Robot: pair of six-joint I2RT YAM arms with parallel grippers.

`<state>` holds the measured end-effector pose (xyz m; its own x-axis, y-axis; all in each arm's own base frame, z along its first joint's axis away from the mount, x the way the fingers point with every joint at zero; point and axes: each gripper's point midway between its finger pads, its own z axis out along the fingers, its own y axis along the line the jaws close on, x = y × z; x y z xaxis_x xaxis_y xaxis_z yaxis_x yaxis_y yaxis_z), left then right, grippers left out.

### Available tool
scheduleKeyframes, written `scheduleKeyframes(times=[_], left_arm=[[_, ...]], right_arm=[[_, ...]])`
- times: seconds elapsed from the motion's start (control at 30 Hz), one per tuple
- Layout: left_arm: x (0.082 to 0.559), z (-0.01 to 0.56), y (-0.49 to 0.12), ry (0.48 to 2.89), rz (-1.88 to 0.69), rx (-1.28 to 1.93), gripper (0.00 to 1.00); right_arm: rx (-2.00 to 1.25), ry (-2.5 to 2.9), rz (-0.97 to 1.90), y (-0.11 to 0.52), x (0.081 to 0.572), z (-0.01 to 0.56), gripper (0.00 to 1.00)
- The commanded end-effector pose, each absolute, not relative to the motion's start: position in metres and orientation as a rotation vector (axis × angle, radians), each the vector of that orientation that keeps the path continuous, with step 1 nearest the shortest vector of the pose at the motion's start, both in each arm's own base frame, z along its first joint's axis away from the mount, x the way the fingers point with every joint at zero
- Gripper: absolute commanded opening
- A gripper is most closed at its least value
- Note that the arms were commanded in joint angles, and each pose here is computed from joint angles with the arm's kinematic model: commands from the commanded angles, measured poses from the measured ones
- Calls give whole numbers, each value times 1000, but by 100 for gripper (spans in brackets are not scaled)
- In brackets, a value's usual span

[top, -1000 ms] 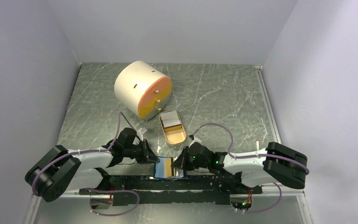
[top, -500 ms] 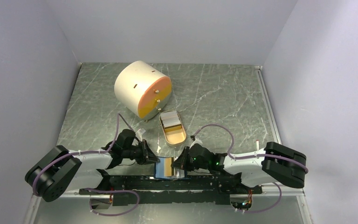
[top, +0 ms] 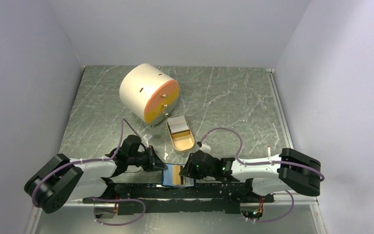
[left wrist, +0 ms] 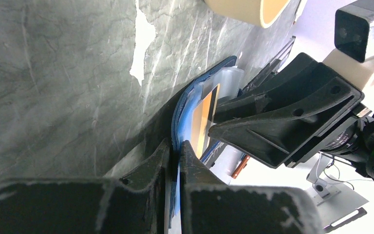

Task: Put the credit cards into the card holder
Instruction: Insert the credit card into the card holder.

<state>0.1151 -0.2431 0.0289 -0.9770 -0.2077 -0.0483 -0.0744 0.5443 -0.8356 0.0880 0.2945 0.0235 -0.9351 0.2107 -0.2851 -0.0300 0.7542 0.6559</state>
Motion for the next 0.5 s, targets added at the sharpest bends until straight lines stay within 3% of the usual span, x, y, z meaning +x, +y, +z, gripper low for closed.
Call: scheduleKeyframes(times=[0.0, 0.13, 0.27, 0.47], left_arm=[[115, 30, -243, 2625, -1412, -224, 9], [114, 29, -242, 2623, -1412, -229, 9], [113, 31, -244, 2615, -1436, -222, 12], [115, 35, -247, 2603, -1449, -215, 18]], right_arm=[[118, 2651, 905, 290, 83, 10, 31], [132, 2646, 1000, 303, 80, 11, 22], [99, 2617, 1025, 314, 84, 17, 21], [89, 2544, 1134, 319, 85, 32, 31]])
